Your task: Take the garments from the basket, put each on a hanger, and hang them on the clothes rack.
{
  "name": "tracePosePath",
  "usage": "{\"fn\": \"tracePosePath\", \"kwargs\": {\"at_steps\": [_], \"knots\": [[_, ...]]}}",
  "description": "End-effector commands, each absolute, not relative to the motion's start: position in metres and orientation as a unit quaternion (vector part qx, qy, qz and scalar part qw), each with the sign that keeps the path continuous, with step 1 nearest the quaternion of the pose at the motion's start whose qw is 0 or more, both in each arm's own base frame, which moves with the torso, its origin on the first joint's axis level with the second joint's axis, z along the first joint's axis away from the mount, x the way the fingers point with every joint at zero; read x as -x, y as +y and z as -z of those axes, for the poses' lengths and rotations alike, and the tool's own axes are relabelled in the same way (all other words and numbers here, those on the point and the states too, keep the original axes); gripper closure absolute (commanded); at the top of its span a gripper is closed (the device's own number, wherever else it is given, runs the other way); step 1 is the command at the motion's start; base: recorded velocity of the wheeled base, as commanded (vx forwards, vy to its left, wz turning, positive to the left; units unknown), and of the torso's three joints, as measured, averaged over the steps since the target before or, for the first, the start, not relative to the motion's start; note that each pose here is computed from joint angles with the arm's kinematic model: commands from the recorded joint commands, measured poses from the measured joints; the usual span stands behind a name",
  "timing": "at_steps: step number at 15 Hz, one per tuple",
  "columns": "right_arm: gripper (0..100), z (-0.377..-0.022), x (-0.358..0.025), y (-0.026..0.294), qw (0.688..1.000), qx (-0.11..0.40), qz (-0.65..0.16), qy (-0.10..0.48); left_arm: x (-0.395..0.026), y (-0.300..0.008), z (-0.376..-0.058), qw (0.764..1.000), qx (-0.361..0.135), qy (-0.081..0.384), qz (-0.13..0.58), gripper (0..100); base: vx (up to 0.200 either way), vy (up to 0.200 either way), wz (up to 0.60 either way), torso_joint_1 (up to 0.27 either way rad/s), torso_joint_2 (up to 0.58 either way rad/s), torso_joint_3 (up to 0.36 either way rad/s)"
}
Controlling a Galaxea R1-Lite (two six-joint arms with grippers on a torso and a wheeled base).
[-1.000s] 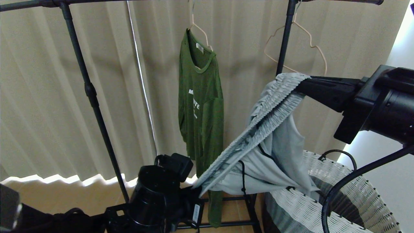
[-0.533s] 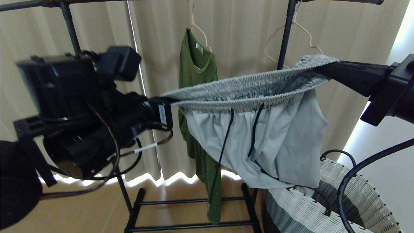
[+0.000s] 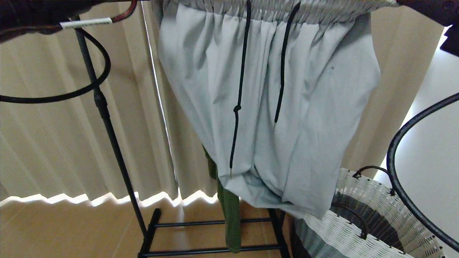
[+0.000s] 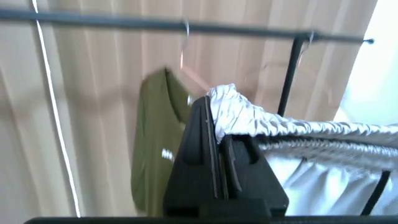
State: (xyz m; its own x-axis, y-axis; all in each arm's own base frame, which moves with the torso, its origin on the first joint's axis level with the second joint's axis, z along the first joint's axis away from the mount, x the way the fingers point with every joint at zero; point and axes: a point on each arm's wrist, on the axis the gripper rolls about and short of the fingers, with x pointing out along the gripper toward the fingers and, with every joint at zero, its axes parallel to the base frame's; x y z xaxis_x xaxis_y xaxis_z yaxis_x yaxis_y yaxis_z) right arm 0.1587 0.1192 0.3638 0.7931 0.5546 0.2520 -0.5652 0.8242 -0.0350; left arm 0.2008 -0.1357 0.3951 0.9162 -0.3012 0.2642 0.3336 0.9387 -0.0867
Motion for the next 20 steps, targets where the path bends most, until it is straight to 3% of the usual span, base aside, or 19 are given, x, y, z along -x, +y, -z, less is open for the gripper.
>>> {"fn": "tracePosePath", "kwargs": {"at_steps": [1,2,6,8,10,12,14,20], "knots": [[100,-0.363,-0.173,0.123,0.95,-0.017,-0.288,-0.12,-0.197,-0.133,-0.403,0.975,0.071,-0.136,0.163,100,0.0,0.0,0.0,0.0,0.0,0.0],[100,-0.361,-0.174,0.123,0.95,-0.016,-0.288,-0.117,-0.197,-0.134,-0.401,0.975,0.07,-0.133,0.163,100,0.0,0.0,0.0,0.0,0.0,0.0],[100,-0.328,-0.185,0.121,0.96,-0.001,-0.274,-0.06,-0.206,-0.141,-0.353,0.985,0.027,-0.046,0.165,100,0.0,0.0,0.0,0.0,0.0,0.0],[100,-0.306,-0.187,0.122,0.961,0.009,-0.274,-0.026,-0.208,-0.143,-0.316,0.986,-0.013,0.034,0.165,100,0.0,0.0,0.0,0.0,0.0,0.0],[100,-0.3,-0.187,0.122,0.961,0.009,-0.273,-0.034,-0.202,-0.14,-0.303,0.983,-0.033,0.073,0.168,100,0.0,0.0,0.0,0.0,0.0,0.0],[100,-0.293,-0.192,0.121,0.963,0.011,-0.266,-0.03,-0.187,-0.136,-0.307,0.978,-0.043,0.091,0.18,100,0.0,0.0,0.0,0.0,0.0,0.0],[100,-0.29,-0.194,0.121,0.964,0.012,-0.265,-0.025,-0.169,-0.132,-0.315,0.971,-0.041,0.079,0.223,100,0.0,0.0,0.0,0.0,0.0,0.0],[100,-0.29,-0.195,0.122,0.964,0.013,-0.265,-0.024,-0.166,-0.131,-0.314,0.966,-0.055,0.071,0.241,100,0.0,0.0,0.0,0.0,0.0,0.0]]}}
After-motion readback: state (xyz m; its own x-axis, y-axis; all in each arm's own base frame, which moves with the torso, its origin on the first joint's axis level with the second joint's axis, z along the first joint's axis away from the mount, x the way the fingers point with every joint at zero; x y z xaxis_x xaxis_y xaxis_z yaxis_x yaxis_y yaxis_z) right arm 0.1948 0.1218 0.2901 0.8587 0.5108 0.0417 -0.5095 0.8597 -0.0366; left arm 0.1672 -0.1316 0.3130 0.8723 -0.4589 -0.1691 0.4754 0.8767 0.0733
